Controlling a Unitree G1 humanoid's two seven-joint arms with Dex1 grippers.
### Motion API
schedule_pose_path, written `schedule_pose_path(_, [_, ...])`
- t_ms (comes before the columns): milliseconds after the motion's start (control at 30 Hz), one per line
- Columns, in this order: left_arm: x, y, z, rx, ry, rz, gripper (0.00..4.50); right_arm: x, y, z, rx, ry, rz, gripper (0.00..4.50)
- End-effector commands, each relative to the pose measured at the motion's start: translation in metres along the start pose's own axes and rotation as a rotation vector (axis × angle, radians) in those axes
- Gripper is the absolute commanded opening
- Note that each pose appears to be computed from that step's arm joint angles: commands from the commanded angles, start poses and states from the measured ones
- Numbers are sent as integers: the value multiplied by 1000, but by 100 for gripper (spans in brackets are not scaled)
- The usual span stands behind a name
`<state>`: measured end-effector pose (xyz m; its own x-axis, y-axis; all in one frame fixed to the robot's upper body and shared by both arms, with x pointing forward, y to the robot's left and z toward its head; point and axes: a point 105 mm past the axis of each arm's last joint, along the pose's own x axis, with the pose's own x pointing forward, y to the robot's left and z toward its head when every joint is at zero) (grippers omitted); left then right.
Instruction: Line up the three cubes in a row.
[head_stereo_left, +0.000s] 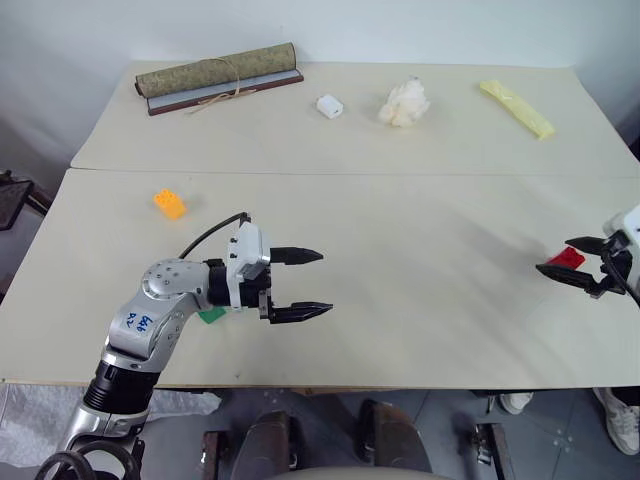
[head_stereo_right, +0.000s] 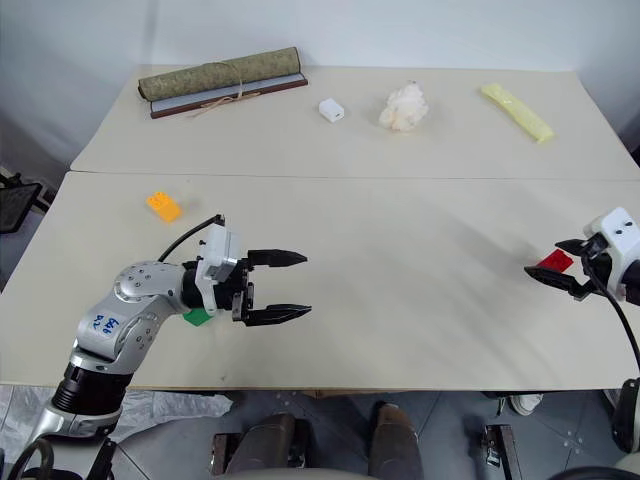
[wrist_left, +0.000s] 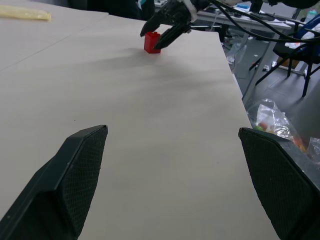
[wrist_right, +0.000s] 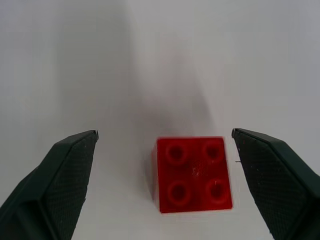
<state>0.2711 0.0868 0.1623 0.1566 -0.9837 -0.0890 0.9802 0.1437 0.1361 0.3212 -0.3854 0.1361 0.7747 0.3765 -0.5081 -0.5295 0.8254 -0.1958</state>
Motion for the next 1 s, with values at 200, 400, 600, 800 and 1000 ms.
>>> schedule_pose_path(200, [-10, 0, 11, 85, -19, 1, 450, -1, 1, 7, -54, 7, 34, 195])
schedule_pose_path(400, [-28, 7, 0, 116, 21, 26, 450, 26, 46, 77, -217, -173, 396, 152])
schedule_pose_path(600, [-36, 14, -3, 115, 30, 66, 450, 64, 107, 135, -415, -172, 652, 152])
schedule_pose_path(800, [-43, 15, -6, 80, 6, 121, 450, 108, 155, 161, -644, -138, 771, 152])
schedule_pose_path(1000, [-47, 13, -5, 77, 4, 153, 450, 125, 162, 153, -657, -98, 780, 152])
